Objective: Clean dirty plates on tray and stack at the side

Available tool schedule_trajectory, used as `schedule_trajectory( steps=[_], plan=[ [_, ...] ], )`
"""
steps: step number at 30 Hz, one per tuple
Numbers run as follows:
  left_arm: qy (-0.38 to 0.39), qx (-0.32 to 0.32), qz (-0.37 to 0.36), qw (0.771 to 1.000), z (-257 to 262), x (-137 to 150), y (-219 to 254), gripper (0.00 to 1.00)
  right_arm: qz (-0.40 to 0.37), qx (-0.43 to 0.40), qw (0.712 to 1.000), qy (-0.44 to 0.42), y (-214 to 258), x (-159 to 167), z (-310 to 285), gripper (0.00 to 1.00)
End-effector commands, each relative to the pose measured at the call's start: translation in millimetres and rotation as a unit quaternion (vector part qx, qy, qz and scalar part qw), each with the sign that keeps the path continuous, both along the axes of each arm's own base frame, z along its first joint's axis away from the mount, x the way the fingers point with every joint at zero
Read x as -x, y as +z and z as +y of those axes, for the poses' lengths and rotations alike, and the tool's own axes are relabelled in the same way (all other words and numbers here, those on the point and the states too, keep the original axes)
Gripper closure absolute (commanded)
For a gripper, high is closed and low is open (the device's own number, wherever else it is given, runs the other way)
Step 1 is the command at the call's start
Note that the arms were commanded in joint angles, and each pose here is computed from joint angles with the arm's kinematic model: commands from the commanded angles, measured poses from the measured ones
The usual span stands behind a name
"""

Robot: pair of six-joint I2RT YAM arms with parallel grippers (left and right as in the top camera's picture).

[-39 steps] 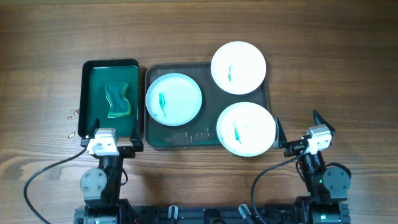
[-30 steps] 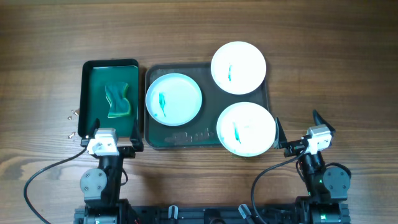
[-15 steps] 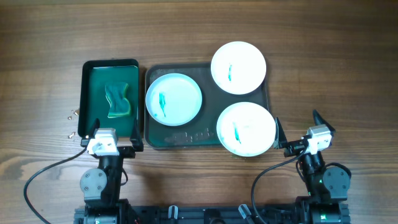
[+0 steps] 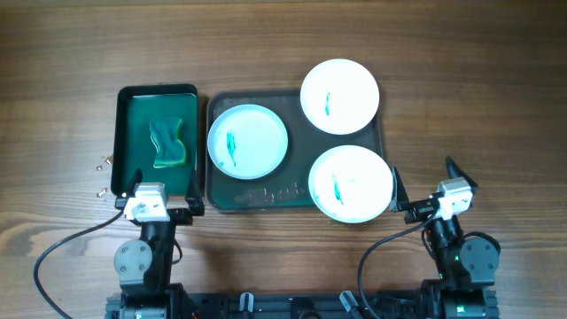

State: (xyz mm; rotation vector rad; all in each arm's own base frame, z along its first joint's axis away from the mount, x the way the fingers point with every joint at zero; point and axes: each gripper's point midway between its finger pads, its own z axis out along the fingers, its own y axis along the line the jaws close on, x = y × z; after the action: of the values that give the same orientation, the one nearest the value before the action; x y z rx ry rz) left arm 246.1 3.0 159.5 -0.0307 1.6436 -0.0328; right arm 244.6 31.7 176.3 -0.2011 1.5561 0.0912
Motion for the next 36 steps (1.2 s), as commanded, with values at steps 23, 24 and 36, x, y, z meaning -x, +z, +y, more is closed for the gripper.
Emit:
schedule_trajectory(
  steps=[23,24,36],
  plan=[
    [-0.048,0.081,-0.080,0.992,-16.5,-2.3,56.0,0.00,-0.052,-0.064,0.996,0.031,51.7,8.9,9.1,0.00],
    [-0.049,0.080,-0.087,0.992,-16.5,-2.0,59.7,0.00,-0.046,-0.072,0.996,0.031,49.9,8.3,9.1,0.00],
    [-0.097,0.079,-0.081,0.989,-33.1,0.4,58.5,0.00,-0.011,-0.073,0.996,0.054,56.9,0.9,17.7,0.01]
  ],
)
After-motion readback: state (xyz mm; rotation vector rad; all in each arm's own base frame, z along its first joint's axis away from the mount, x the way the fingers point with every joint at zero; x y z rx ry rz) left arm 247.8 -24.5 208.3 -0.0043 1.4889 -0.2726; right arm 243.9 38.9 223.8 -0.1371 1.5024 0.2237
